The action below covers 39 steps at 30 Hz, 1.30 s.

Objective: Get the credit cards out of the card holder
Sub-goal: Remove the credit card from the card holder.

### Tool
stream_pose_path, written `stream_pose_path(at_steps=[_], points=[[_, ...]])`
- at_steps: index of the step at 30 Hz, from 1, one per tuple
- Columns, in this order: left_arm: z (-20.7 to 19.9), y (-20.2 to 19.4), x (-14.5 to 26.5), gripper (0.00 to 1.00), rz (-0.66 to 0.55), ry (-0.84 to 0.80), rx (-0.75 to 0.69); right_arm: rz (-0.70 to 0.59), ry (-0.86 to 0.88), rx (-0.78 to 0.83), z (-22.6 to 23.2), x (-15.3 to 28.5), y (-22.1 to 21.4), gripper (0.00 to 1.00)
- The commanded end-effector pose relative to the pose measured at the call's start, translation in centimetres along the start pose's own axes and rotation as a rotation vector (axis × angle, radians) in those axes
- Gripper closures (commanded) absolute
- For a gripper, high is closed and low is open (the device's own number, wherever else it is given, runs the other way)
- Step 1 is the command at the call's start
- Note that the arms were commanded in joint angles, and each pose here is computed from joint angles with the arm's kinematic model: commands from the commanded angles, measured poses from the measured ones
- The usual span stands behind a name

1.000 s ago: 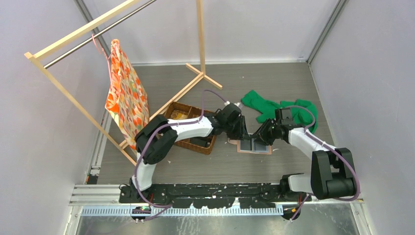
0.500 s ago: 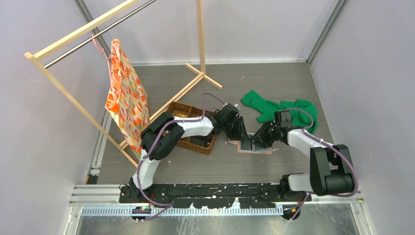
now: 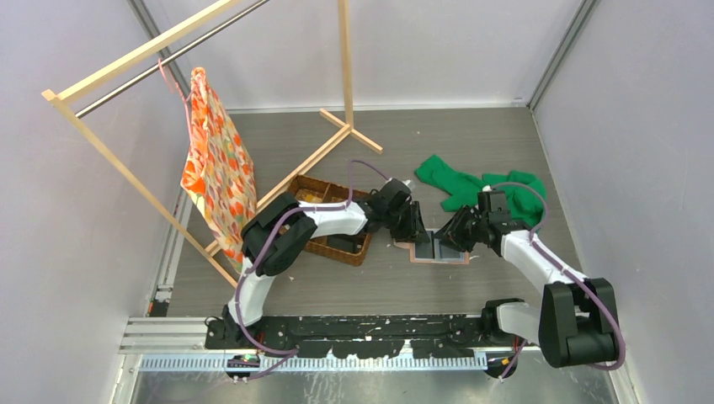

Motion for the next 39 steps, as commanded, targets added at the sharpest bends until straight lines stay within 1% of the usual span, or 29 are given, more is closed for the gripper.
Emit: stream_pose_path(at_steps=[1, 4, 7, 11, 18, 23, 26, 30, 36, 39], points=[[1.1, -0.7, 1.4, 0.65, 0.010, 0.071, -0.034, -0.052, -0.007, 0.056, 0.7, 1.5, 0.6, 0.66], [0.6, -0.6, 1.6, 0.63, 0.022, 0.041, -0.045, -0.067, -0.086, 0.083, 0.2, 1.8, 1.0, 0.66], [-0.5, -0.6, 1.4, 0.63, 0.054, -0.038, -0.054, -0.071, -0.135, 0.090, -0.3, 1.7, 1.3, 0.66], [-1.4, -0.5, 1.3, 0.62, 0.070, -0.111, -0.063, -0.062, -0.167, 0.062, -1.1, 1.3, 2.0, 0.66], [-1.9, -0.4, 0.8, 0.58, 0.096, -0.148, -0.059, -0.089, -0.203, 0.036, -1.9, 1.0, 2.7, 0.66], [-1.3, -0.4, 0.4, 0.58, 0.097, -0.120, -0.046, -0.107, -0.214, -0.004, -2.7, 1.4, 3.1, 0.66], [-0.6, 0.0, 0.5, 0.58, 0.105, -0.120, -0.038, -0.118, -0.233, -0.013, -3.2, 1.5, 3.0, 0.64], [-0.2, 1.0, 1.0, 0.58, 0.099, -0.123, -0.042, -0.099, -0.221, -0.024, -3.3, 1.3, 2.9, 0.60], [0.9, 1.9, 1.7, 0.58, 0.101, -0.132, -0.032, -0.047, -0.181, -0.036, -3.5, 0.3, 2.4, 0.59], [1.5, 2.1, 1.9, 0.58, 0.120, -0.126, -0.028, -0.041, -0.148, -0.040, -3.3, 0.3, 2.2, 0.59]])
Point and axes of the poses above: each gripper's point midway between its finger pads, its own x axis back along the fingers, its own z axis along the line the jaws close on, y = z × x, the point moved 9 cm from there along x, back along the fingers, and after that the axes turned 7 degrees about x, right-handed, at the moved point
